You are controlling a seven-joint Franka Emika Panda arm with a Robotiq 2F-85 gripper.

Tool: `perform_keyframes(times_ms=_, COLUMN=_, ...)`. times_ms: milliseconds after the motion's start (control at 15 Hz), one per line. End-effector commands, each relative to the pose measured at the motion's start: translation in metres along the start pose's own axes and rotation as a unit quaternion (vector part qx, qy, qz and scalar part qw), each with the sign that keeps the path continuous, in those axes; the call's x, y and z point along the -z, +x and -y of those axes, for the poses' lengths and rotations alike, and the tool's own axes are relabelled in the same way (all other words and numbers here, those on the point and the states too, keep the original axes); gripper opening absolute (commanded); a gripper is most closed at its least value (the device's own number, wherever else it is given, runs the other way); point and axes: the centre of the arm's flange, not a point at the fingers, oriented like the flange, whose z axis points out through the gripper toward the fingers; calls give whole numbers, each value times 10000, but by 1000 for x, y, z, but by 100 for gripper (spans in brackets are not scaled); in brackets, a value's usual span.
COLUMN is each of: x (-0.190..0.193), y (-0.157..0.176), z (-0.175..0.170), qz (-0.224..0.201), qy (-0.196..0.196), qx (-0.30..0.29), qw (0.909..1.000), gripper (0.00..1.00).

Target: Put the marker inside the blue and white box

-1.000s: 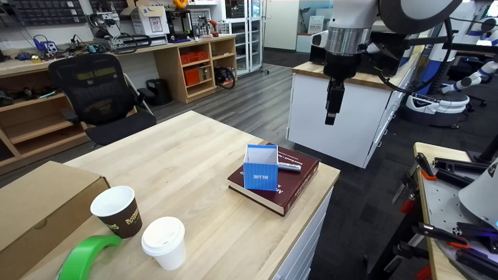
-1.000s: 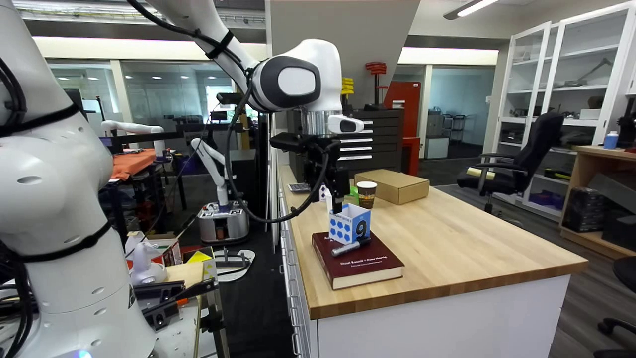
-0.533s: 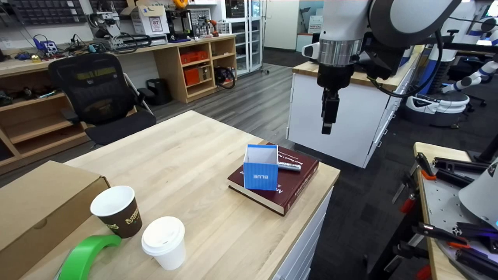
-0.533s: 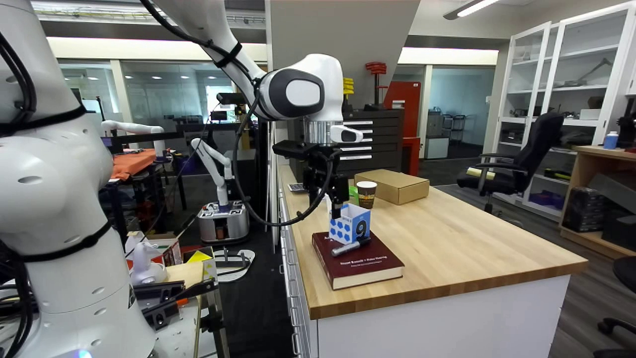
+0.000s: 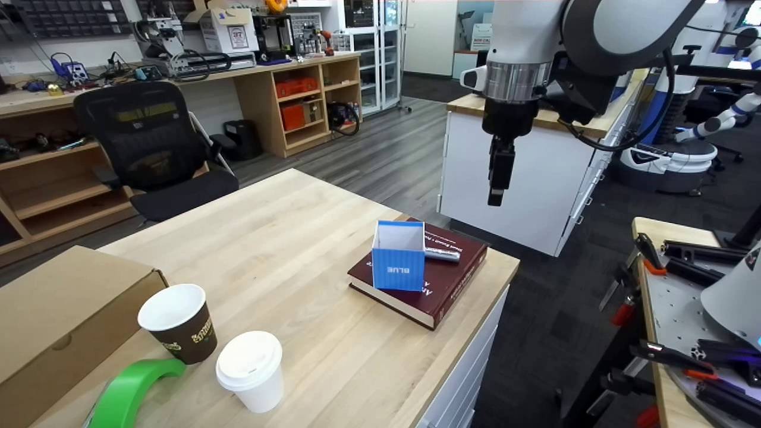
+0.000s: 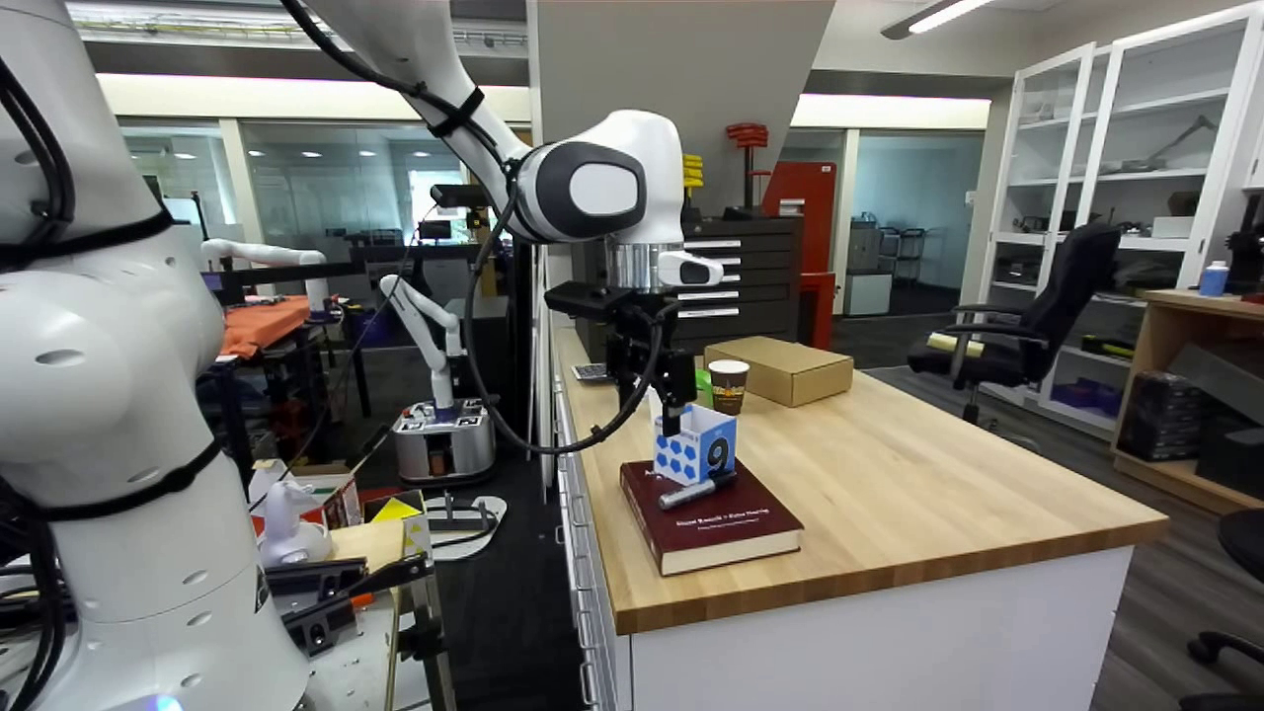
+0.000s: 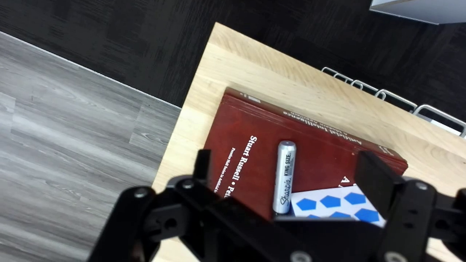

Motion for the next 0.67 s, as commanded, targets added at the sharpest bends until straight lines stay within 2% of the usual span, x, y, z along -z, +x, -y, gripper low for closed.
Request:
perform_keyframes(times_ms=0, x=-18, y=16, z=7, qz=-103, qy=-11, qx=-103, qw=9999, gripper=100)
perform_keyframes(times_ms=600, x=-66, y=50, z=40, qz=202, qy=-165, qx=113, qw=9996, gripper=100)
